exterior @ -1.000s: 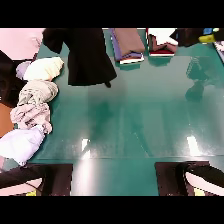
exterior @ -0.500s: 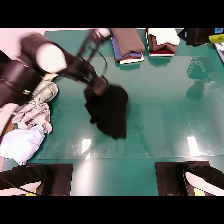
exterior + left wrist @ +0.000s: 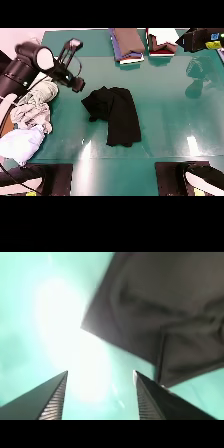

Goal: Fold the shirts.

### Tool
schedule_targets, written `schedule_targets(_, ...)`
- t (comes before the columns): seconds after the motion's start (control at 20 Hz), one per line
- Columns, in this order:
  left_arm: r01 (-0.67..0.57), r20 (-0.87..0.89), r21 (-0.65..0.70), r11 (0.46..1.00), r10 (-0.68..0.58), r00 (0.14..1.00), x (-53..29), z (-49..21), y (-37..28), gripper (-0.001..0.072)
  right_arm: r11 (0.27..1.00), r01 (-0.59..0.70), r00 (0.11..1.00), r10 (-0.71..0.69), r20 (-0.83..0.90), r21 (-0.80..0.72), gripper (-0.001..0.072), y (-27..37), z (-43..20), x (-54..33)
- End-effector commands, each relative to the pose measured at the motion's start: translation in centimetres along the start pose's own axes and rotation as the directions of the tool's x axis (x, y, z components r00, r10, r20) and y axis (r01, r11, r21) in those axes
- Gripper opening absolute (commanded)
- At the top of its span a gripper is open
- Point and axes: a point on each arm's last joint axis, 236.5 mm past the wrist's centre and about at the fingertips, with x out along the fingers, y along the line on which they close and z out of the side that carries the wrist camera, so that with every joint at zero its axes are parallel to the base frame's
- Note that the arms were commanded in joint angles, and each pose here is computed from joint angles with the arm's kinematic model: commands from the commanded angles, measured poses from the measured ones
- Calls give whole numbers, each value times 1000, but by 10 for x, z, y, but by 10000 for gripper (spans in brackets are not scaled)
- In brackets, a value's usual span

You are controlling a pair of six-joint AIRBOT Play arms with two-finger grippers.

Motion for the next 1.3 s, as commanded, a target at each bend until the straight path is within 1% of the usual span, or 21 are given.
schedule_targets(0.0,29,-97,-110,993,-40,994,57,-42,9,498,1000,-1,1000,1,-3,0,22,0,-1,0)
schedule_targets(0.15,67,-171,-200,977,-102,980,99,-66,-4,498,1000,-4,1000,4,-7,-1,22,1,-2,1)
schedule_targets(0.25,137,-191,-259,956,-190,963,113,-69,-24,498,1000,-7,1000,7,-11,-5,22,3,-3,2)
schedule_targets(0.35,196,-177,-281,940,-251,952,117,-65,-38,498,1000,-13,1000,13,-12,-9,22,6,-3,2)
schedule_targets(0.55,237,-226,-251,939,-295,929,110,-76,-49,498,1000,-12,1000,11,-23,-8,22,5,-5,2)
schedule_targets(0.75,259,-210,-240,936,-310,927,104,-73,-54,498,1000,-11,1000,11,-23,-8,22,5,-5,2)
schedule_targets(0.8,261,-219,-227,938,-311,925,105,-75,-58,498,1000,-11,1000,11,-23,-8,22,5,-5,2)
schedule_targets(1.0,292,-241,-100,951,-308,920,113,-82,-93,497,1000,-13,1000,13,-25,-9,22,6,-6,2)
schedule_targets(1.15,280,-266,-70,957,-289,920,120,-88,-97,490,1000,-17,998,17,-66,-8,22,6,-15,3)
schedule_targets(1.2,269,-267,-66,961,-277,923,122,-88,-92,251,1000,-19,996,19,-90,-5,22,6,-22,6)
schedule_targets(1.25,245,-258,-43,969,-248,934,123,-85,-86,35,1000,-22,991,22,-134,5,22,5,-36,12)
